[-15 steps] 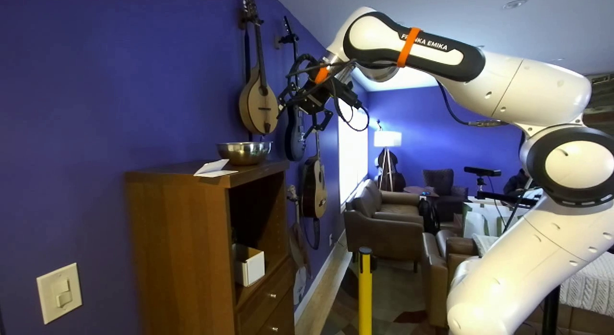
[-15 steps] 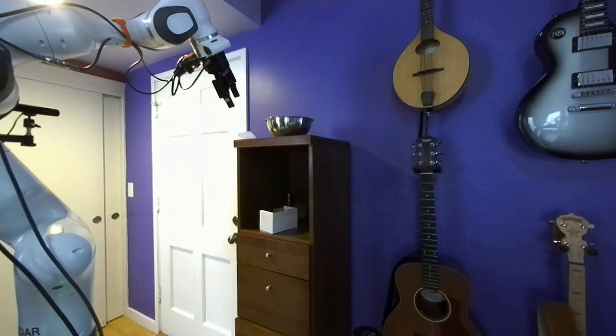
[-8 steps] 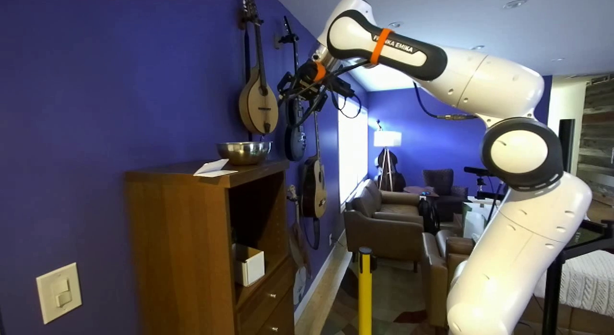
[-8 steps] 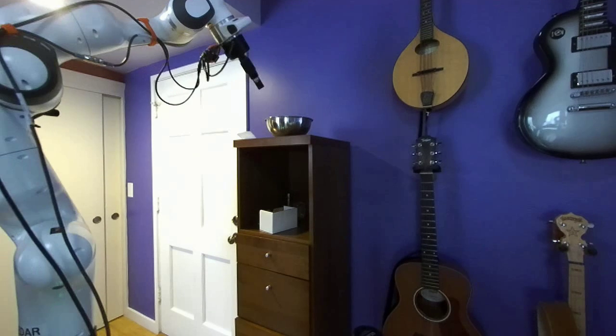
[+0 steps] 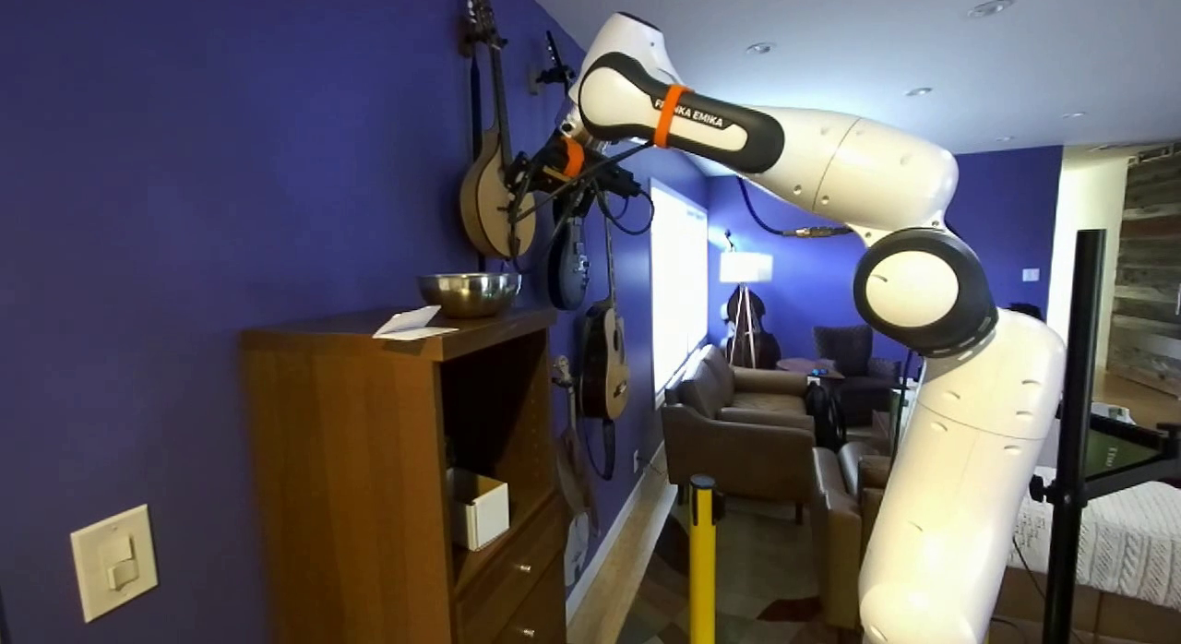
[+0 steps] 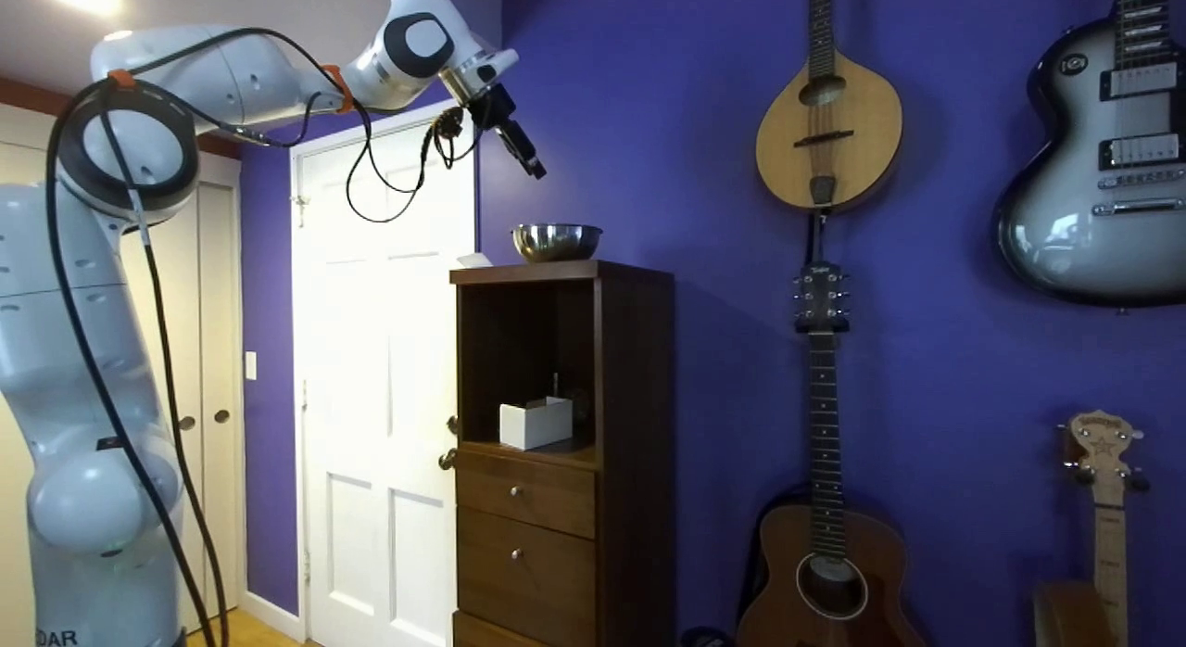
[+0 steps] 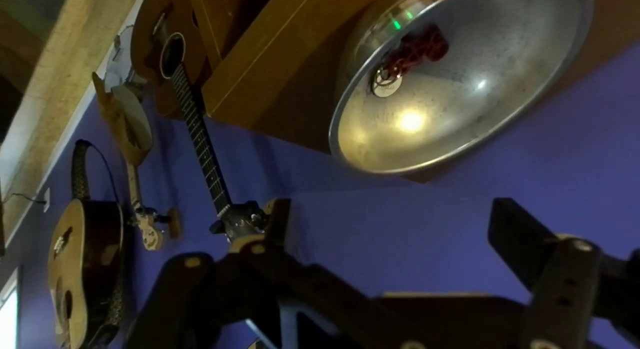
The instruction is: Pour out the keys in the silver bowl
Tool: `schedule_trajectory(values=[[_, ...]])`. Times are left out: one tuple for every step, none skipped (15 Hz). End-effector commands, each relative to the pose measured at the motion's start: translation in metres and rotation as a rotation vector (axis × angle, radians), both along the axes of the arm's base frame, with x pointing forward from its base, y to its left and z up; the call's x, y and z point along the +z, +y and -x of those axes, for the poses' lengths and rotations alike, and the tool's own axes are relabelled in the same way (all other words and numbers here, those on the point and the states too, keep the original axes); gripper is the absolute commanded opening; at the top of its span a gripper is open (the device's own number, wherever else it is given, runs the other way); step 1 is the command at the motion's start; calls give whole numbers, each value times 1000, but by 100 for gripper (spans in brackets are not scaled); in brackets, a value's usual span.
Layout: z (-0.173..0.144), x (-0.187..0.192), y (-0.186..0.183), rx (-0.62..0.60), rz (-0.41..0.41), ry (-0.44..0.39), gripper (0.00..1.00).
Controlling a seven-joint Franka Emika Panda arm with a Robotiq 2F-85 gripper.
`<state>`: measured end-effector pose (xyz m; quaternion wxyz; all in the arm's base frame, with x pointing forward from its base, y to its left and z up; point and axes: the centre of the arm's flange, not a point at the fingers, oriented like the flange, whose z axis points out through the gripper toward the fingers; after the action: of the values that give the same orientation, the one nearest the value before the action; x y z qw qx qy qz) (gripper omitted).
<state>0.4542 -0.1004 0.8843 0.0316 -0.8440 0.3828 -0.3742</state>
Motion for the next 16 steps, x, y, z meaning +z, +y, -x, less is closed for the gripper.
schedule_trajectory(values=[[-11,-22,-14,24,53,139,100],[-15,-28,-17,35,63,187,100],[-21,-32,-21,48,66,225,100],[-25,-38,-24,63,56,252,100],[-30,-41,-25,82,40,274,100],[-35,-46,-25,96,21,289,100],[-40,-50,-25,101,6,305,100],[-44,-54,-23,112,-1,316,100],[-47,-56,-22,114,-9,320,100],[-50,-55,-20,120,-19,321,100],[-51,-54,-19,122,-26,317,100],[-52,-52,-17,128,-32,313,100],[-51,-49,-15,127,-37,306,100],[-51,-46,-14,138,-51,304,100],[-51,-42,-13,135,-62,294,100],[-52,-40,-11,130,-70,288,100]])
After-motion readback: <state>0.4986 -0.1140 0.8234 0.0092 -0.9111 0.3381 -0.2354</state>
